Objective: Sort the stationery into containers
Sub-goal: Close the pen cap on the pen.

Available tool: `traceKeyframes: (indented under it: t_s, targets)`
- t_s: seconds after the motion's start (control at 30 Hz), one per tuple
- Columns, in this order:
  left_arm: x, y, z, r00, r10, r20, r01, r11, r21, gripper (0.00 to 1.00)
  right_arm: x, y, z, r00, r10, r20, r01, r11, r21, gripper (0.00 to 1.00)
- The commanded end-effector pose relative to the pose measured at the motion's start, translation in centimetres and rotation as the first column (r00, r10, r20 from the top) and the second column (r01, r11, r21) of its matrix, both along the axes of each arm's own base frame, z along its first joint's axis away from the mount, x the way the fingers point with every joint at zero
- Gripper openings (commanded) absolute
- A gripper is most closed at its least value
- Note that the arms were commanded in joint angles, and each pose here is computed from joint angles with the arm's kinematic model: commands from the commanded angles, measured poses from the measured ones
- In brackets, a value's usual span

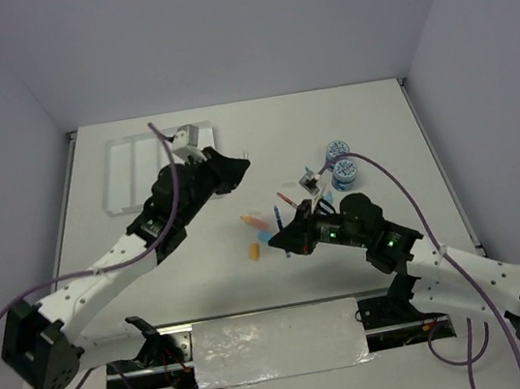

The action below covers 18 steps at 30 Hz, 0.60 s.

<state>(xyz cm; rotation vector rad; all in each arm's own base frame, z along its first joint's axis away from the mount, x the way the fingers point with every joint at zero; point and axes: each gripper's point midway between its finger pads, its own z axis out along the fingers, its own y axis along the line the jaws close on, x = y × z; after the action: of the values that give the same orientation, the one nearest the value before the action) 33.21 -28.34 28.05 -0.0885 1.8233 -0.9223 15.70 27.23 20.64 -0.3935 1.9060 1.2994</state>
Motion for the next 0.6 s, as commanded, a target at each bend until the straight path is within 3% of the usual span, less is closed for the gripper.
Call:
traceKeyframes:
  t_s: [0.0, 0.23, 0.57]
  targets:
    - [-4.0, 0.8, 9.6, 0.95, -0.064, 0.307, 0.147, 0.955, -0.256, 0.0, -0.6, 3.1, 7.2, 0.987, 0.018, 0.161, -0.05, 0.978, 0.201, 0.0]
    - [-12.0, 5.0, 13.9, 0.864, -0.088, 0.496, 0.293, 0.888, -0.353, 0.0, -1.6, 6.8, 9.8, 0.979, 0.026, 0.203, -0.08, 0.96, 0.266, 0.0]
    - [-16.0, 7.4, 14.3, 0.841, -0.104, 0.531, 0.34, 0.865, -0.37, 0.0, -4.7, 10.8, 12.8, 0.915, 0.166, 0.368, -0.248, 0.95, 0.188, 0.0]
